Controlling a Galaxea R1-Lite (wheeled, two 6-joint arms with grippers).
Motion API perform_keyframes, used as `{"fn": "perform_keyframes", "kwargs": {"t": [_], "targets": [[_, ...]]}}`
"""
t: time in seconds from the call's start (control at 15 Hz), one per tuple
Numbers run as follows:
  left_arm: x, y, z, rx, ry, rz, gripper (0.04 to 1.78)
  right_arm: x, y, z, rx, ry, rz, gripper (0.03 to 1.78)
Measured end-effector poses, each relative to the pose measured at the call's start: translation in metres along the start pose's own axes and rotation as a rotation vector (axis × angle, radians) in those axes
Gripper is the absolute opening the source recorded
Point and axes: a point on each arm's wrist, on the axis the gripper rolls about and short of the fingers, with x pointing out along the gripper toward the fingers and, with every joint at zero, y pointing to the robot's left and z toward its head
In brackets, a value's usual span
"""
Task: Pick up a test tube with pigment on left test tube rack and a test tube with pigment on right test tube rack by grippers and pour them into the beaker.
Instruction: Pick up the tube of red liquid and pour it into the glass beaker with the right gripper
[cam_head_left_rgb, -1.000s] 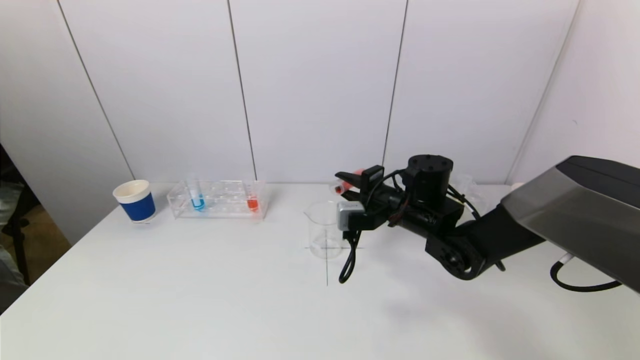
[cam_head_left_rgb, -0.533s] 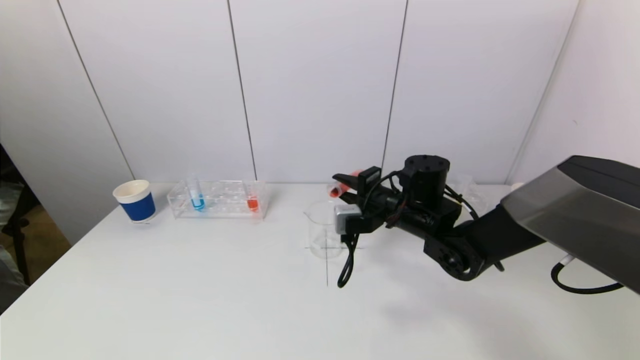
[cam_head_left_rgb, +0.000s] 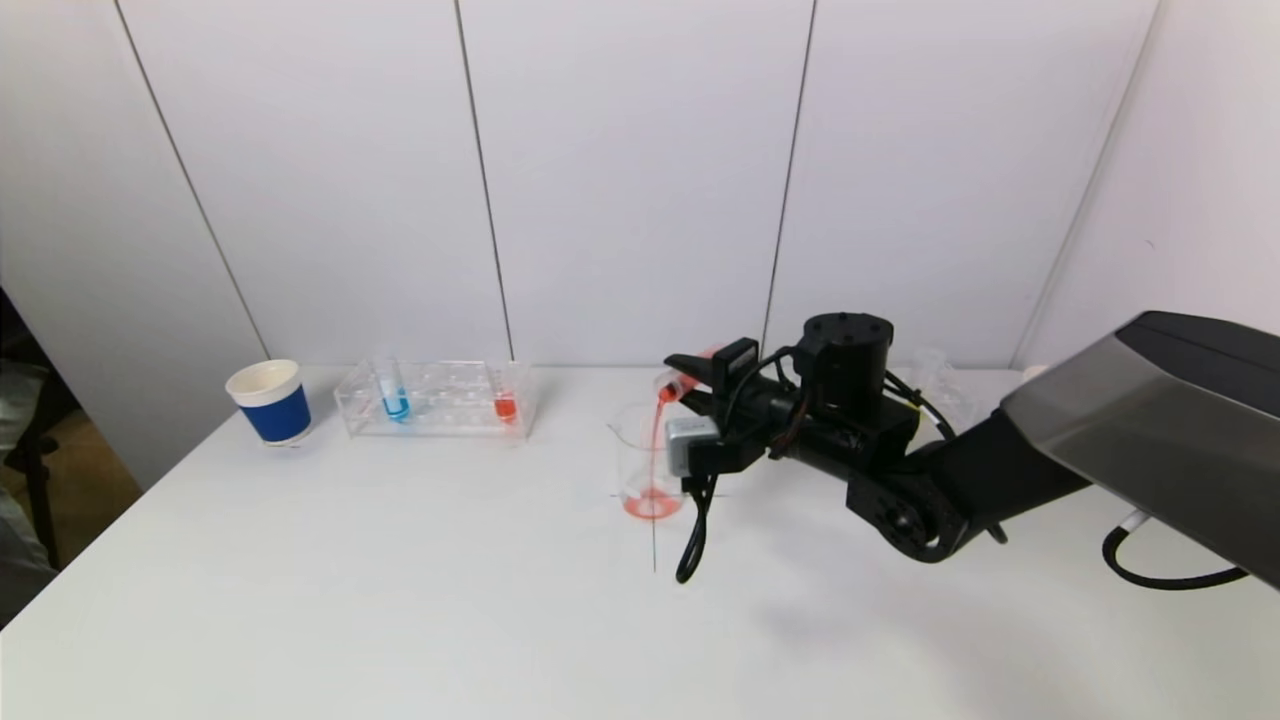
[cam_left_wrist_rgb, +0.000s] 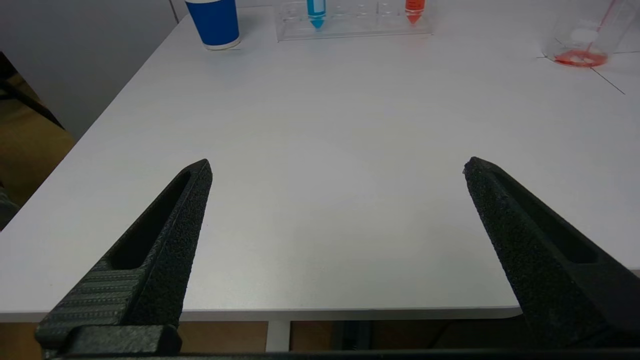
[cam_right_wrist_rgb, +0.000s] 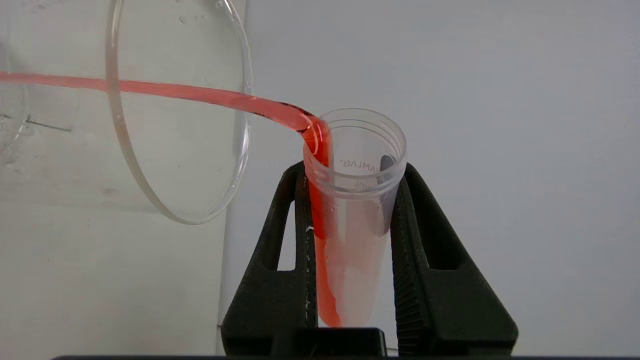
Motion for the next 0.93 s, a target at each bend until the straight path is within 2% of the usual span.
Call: {"fn": "perform_keyframes", "kwargs": {"t": [0.93], "targets": [[0.0,0.0,0.0001,0.0,0.0,0.0,1.76,-0.0034,-0.0084,0.0051,-0.073,0.026,0.061,0.48]]}}
